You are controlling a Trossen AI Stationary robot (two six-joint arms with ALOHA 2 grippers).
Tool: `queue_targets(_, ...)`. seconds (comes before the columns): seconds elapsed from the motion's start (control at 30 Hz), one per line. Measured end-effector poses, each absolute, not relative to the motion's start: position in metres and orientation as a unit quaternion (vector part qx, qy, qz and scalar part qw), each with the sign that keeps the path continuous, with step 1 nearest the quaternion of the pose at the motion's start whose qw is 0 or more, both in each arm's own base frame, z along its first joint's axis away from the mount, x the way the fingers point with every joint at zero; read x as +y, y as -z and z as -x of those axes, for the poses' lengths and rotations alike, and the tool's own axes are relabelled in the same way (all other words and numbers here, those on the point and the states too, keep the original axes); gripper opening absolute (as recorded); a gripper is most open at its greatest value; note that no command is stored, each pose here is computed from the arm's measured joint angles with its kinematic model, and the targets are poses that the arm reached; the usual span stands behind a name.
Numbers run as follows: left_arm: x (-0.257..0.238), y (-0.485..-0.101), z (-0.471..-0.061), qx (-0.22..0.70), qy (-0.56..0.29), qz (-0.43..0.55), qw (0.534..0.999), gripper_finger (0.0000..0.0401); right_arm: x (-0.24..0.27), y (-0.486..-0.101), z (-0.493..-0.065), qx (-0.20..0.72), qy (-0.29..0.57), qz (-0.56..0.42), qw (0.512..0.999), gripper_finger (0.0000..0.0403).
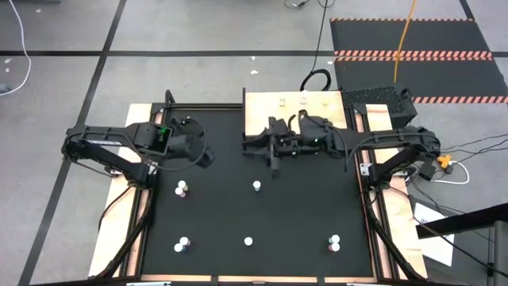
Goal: Pick and place medicine bottles onto shelf by color
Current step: Put the top middle blue pill bottle on the shelf
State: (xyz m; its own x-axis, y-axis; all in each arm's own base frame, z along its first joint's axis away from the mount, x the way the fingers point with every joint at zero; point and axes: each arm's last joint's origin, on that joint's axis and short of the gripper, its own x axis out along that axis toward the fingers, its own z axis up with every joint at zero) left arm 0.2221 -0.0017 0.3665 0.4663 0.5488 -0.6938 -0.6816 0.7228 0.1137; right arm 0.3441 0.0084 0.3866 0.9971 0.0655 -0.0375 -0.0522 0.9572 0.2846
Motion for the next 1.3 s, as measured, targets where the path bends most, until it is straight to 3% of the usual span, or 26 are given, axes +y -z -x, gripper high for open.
queue_targets(0.17,0.012,-0.370,-0.228,0.352,-0.354,0.106,0.860,0.0392,0.024,-0.377,-0.340,0.085,-0.020,-0.195,0.977,0.0121)
queue_targets(0.4,0.023,-0.372,-0.231,0.352,-0.345,0.086,0.866,0.0392,0.068,-0.351,-0.305,0.283,0.002,-0.232,0.931,0.0093)
queue_targets(0.7,0.028,-0.391,-0.251,0.277,-0.238,0.023,0.931,0.0392,0.109,-0.342,-0.278,0.350,0.039,-0.253,0.901,0.0060)
queue_targets(0.83,0.028,-0.400,-0.257,0.231,-0.193,0.006,0.953,0.0392,0.112,-0.332,-0.265,0.399,0.101,-0.269,0.871,0.0049)
queue_targets(1.3,0.037,-0.396,-0.263,0.237,-0.204,-0.002,0.950,0.0392,0.126,-0.324,-0.194,0.513,0.275,-0.341,0.738,0.0044)
